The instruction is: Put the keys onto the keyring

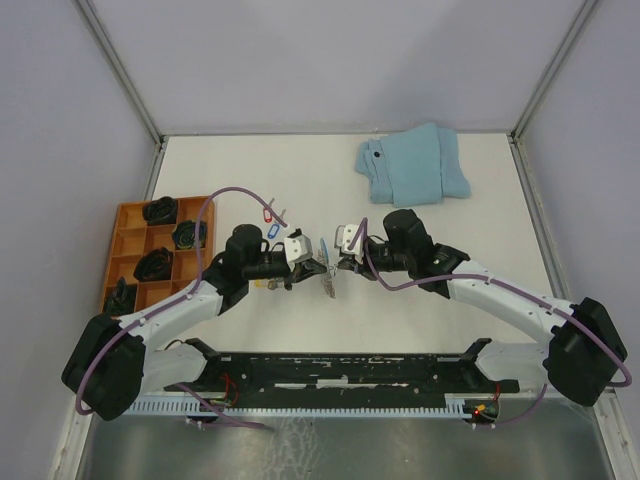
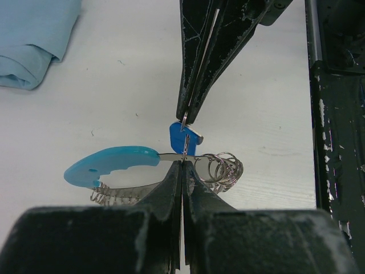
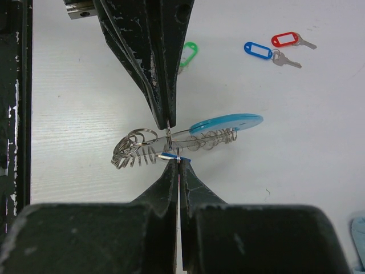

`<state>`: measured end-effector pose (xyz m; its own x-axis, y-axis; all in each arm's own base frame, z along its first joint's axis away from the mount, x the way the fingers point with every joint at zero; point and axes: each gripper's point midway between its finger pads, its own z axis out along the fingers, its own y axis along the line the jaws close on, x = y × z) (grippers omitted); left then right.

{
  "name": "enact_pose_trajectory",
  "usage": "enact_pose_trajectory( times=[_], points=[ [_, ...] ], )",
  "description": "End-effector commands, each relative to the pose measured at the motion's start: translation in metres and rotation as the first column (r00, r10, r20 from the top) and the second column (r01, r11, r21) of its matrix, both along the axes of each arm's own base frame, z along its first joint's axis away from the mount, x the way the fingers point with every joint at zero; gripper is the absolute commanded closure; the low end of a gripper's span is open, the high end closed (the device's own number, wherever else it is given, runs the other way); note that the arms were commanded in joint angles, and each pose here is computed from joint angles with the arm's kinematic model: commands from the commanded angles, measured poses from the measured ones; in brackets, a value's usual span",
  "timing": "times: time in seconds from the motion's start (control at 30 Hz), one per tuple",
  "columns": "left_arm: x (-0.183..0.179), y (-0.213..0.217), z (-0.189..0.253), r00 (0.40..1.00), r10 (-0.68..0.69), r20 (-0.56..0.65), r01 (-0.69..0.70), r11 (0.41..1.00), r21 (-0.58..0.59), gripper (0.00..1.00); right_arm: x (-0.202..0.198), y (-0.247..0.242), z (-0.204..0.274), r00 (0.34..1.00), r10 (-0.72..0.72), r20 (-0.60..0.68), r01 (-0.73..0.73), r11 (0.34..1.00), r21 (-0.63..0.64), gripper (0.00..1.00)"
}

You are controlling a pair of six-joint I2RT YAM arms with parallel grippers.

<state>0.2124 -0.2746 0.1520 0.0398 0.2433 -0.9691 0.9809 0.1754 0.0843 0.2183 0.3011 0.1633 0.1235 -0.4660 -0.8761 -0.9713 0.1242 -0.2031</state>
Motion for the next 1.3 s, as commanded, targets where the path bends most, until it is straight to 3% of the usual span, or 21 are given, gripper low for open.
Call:
enact_pose_trajectory(
  times=[0.0,1.27],
  points=[
    [0.007,-0.0068,0.0274,0.995,-0.029,0.096,0.033,0.999,-0.042,0.97,-0.0011,0.0046,0.0119,0.999,0.022,0.036,-0.023,0.999,0.029,0.99],
    [0.0064,-0.0086,0.0255,0.996,-0.039,0.077,0.043,0.998,-0.04,0.97,-0.005,0.0056,0.0167,0.998,0.039,0.041,-0.041,0.998,0.05,0.99]
  ],
)
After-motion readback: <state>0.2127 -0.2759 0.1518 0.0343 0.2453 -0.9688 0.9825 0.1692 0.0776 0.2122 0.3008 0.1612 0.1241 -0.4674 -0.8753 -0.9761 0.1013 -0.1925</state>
